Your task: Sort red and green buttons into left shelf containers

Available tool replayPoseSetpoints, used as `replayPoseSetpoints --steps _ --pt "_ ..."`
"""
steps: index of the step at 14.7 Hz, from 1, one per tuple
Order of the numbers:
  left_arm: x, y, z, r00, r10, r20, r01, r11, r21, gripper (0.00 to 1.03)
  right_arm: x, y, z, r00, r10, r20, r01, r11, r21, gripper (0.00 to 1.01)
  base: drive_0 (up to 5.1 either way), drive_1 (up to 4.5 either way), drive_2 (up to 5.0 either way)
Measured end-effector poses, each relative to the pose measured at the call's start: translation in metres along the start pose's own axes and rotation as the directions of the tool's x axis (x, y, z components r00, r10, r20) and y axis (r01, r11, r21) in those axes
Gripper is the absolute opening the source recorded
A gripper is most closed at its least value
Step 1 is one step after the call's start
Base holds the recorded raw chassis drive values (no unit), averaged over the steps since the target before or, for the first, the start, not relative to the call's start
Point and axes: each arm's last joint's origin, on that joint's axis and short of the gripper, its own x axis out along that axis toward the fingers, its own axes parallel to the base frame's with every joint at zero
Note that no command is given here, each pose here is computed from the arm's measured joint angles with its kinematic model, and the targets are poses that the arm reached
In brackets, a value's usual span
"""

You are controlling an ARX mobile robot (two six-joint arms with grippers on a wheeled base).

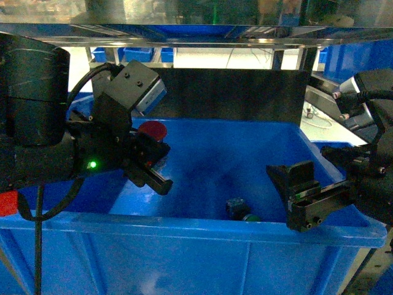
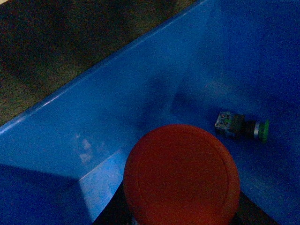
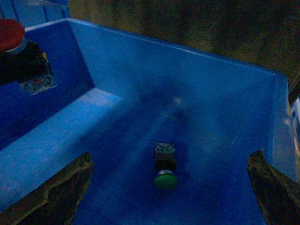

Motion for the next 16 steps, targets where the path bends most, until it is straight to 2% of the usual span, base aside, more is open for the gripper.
replayPoseSetpoints --steps 2,3,4,6,9,12,13,14,15,16 --pt "0.009 0.003 0.000 1.000 0.015 -0.013 -0.015 0.9999 -0.001 0.24 0.000 0.000 0.000 1.000 -0.001 0.000 0.001 1.0000 0.000 0.98 0.0 0.00 0.0" --pt "0.011 0.004 0.001 1.000 0.024 -0.015 -0.025 0.9997 -0.003 0.31 0.000 0.000 0.000 1.000 0.000 0.000 0.000 1.0000 0.000 0.98 0.0 0.00 0.0" --pt "0.011 0.004 0.001 1.000 0.025 -0.012 -0.025 0.9997 -0.003 0.40 0.000 0.000 0.000 1.000 -0.001 0.000 0.001 1.0000 0.000 0.98 0.0 0.00 0.0" --pt "0.011 0.004 0.001 1.000 0.025 -0.012 -0.025 0.9997 -0.003 0.66 0.000 0.000 0.000 1.000 0.000 0.000 0.000 1.0000 0.000 0.98 0.0 0.00 0.0" --pt "0.011 0.004 0.001 1.000 0.025 -0.012 -0.025 0.9997 -0.003 0.99 0.000 0.000 0.000 1.000 0.000 0.000 0.000 1.0000 0.000 0.98 0.0 0.00 0.0" --pt "0.011 0.004 0.001 1.000 0.025 -0.012 -0.025 0.9997 -0.003 0.98 0.000 0.000 0.000 1.000 0.000 0.000 0.000 1.0000 0.000 0.98 0.0 0.00 0.0" --pt "0.011 0.004 0.001 1.000 0.027 -0.011 -0.027 0.9996 -0.003 0.98 0.000 0.000 0.000 0.998 -0.041 0.037 0.041 0.9991 -0.006 0.96 0.0 0.00 0.0" --pt "0.012 0.002 0.002 0.981 0.172 0.091 -0.169 0.9848 -0.038 0.91 -0.003 0.000 -0.003 0.975 -0.186 0.120 0.187 0.9823 -0.002 0.86 0.0 0.00 0.0" --pt "-0.009 0.001 -0.012 0.905 0.404 0.135 -0.374 0.9048 -0.204 0.75 -0.028 -0.004 -0.018 0.921 -0.372 0.120 0.371 0.9281 0.024 0.70 0.0 0.00 0.0" --pt "-0.056 0.010 -0.024 0.830 0.538 0.147 -0.463 0.8113 -0.357 0.54 -0.062 -0.016 -0.014 0.870 -0.470 0.148 0.466 0.8827 0.057 0.49 0.0 0.00 0.0"
